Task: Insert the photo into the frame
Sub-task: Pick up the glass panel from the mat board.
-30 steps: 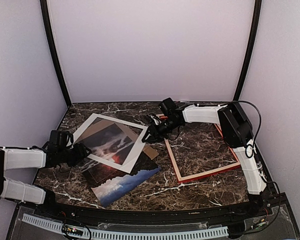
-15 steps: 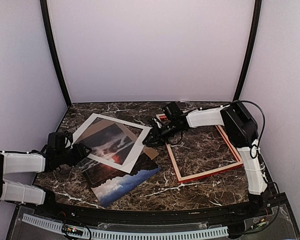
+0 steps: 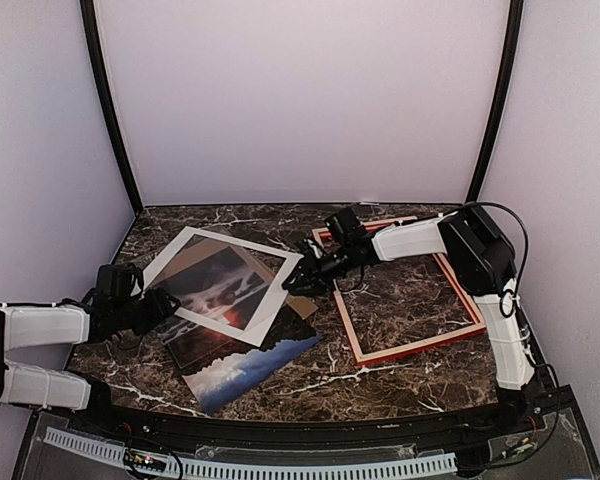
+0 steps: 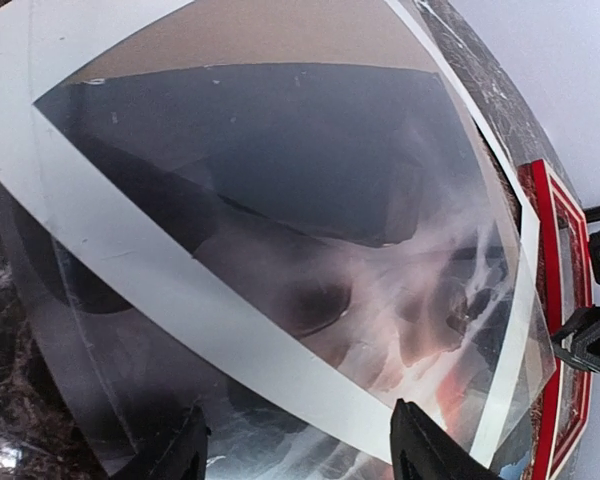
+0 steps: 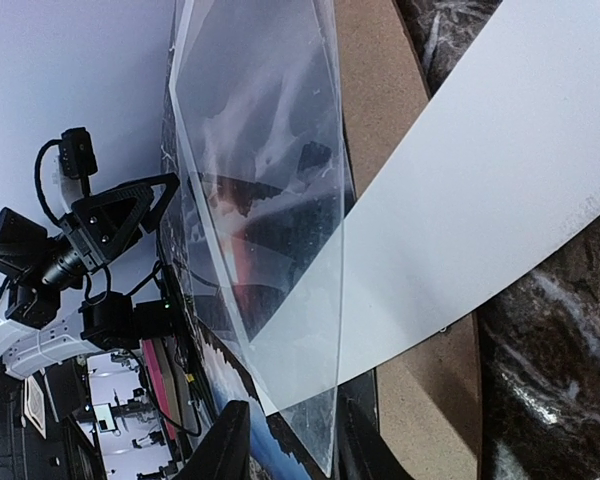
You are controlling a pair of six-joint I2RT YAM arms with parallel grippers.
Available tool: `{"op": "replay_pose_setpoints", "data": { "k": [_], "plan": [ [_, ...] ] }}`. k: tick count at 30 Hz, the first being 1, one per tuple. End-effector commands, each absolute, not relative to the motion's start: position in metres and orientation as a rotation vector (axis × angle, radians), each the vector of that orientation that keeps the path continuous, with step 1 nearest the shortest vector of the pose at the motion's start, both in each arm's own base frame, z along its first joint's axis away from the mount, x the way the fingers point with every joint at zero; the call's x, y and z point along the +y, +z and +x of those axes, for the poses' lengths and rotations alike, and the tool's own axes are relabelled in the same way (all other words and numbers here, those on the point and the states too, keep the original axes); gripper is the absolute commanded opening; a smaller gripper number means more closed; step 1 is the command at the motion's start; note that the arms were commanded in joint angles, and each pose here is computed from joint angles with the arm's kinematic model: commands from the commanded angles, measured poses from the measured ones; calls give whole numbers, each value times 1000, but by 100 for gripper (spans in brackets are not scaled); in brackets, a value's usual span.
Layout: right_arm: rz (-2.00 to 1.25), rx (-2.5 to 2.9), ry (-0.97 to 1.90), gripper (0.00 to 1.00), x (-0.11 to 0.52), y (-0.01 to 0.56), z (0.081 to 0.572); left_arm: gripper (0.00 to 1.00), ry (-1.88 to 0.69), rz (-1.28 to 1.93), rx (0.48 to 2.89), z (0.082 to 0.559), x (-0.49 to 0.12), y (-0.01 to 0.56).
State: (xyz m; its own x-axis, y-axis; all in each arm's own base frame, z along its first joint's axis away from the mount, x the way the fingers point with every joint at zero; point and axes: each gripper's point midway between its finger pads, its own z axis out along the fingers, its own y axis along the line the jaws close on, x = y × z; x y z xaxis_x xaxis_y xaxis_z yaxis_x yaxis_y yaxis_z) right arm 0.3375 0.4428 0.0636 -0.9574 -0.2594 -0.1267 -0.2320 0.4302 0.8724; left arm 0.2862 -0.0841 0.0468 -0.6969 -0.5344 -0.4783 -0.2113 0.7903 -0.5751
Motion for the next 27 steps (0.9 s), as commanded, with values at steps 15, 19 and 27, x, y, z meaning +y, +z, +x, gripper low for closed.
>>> {"op": "replay_pose_setpoints", "data": {
  "k": [15, 19, 27],
  "plan": [
    [489, -2623, -1633, 29, 453, 63, 339, 78, -287, -642, 2450, 285, -41, 38],
    [491, -2625, -1632, 29, 454, 62, 340, 78, -318, -637, 2465, 289, -46, 33],
    [485, -2631, -1619, 30, 455, 55, 340, 76, -389, -605, 2481, 294, -57, 28]
  ]
}}
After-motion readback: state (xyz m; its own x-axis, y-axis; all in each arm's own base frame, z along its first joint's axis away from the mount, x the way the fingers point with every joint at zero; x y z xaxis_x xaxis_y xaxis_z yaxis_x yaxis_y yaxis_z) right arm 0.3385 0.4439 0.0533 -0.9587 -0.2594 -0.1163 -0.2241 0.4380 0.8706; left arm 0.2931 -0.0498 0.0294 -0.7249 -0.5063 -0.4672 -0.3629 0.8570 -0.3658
